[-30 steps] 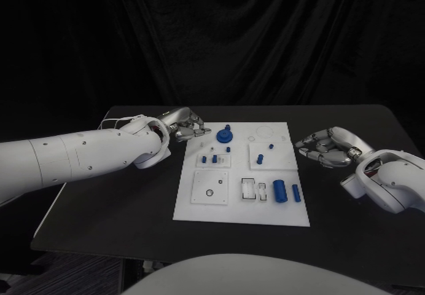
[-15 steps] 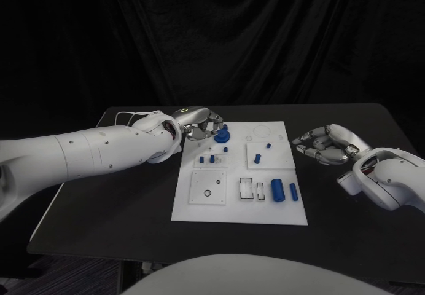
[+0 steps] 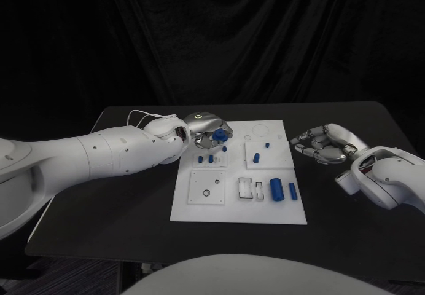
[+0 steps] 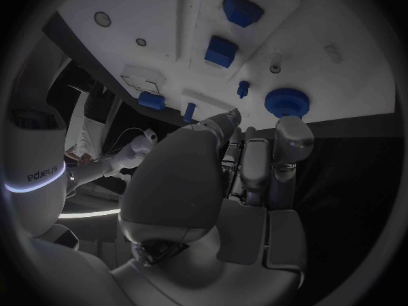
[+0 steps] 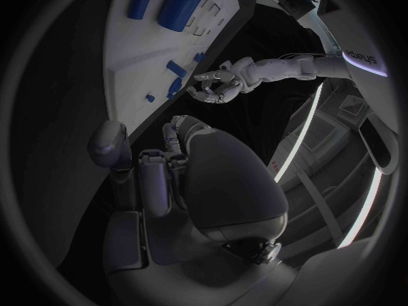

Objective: Assemble the parts on the task board

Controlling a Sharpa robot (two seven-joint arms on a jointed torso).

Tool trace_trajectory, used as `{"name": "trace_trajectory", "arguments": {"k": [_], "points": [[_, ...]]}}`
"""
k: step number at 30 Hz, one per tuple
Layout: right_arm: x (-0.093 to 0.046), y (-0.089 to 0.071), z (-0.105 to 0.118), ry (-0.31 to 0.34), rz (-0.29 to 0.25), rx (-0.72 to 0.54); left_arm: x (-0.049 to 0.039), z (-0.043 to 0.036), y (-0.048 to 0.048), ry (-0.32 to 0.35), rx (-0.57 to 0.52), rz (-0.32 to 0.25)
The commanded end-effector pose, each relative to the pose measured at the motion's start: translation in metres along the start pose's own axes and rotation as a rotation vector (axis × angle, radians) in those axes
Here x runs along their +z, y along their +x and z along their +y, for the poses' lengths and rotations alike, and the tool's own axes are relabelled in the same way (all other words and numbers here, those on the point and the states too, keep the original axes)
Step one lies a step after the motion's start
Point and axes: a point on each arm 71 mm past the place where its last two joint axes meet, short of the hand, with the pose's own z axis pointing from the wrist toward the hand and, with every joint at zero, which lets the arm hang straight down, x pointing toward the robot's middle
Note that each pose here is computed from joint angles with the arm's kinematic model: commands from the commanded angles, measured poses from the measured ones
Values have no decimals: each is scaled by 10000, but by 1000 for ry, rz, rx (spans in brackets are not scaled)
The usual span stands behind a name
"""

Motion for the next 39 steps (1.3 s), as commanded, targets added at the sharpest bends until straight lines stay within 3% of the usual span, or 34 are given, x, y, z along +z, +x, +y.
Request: {"name": "trace_trajectory", "arguments": {"k": [1, 18, 39], "points": [[-4, 15, -2, 3, 4, 6, 23, -45, 55, 42, 49, 67], [-3, 23, -10, 10, 12, 8, 145, -31, 125, 4, 78, 86], [-8, 20, -23, 20, 16, 8, 120, 46, 211, -41, 69, 132]]}}
